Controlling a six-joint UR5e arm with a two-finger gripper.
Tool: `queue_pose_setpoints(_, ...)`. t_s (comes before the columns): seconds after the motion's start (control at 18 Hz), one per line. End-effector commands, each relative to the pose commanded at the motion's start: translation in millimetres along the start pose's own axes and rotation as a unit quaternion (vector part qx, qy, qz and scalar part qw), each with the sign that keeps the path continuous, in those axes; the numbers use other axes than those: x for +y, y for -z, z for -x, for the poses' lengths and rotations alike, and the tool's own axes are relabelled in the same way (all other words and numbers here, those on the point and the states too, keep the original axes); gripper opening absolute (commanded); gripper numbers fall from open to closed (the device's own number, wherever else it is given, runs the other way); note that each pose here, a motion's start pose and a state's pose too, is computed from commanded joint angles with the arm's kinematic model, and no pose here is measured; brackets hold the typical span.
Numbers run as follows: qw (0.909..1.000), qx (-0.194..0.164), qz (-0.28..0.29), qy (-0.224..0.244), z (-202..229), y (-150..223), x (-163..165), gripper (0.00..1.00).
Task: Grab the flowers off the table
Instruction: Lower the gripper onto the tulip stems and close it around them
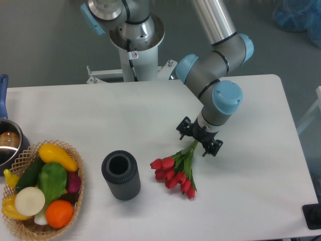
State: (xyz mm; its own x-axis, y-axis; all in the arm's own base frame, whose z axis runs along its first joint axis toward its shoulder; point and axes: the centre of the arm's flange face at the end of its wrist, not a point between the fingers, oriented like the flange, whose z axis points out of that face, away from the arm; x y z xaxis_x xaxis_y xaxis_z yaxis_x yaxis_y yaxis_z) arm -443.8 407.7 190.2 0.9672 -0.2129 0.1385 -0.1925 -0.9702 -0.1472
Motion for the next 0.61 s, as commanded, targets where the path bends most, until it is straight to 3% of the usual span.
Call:
queue_pose_setpoints(0.33, 1.0000, -0.002, -0.002, 0.003, 1.2, 1.9, -1.0, 0.65)
queue_pose_setpoints(0.61, 1.0000, -0.005, -0.003, 0.003, 3.4, 5.9, -1.4, 0.50)
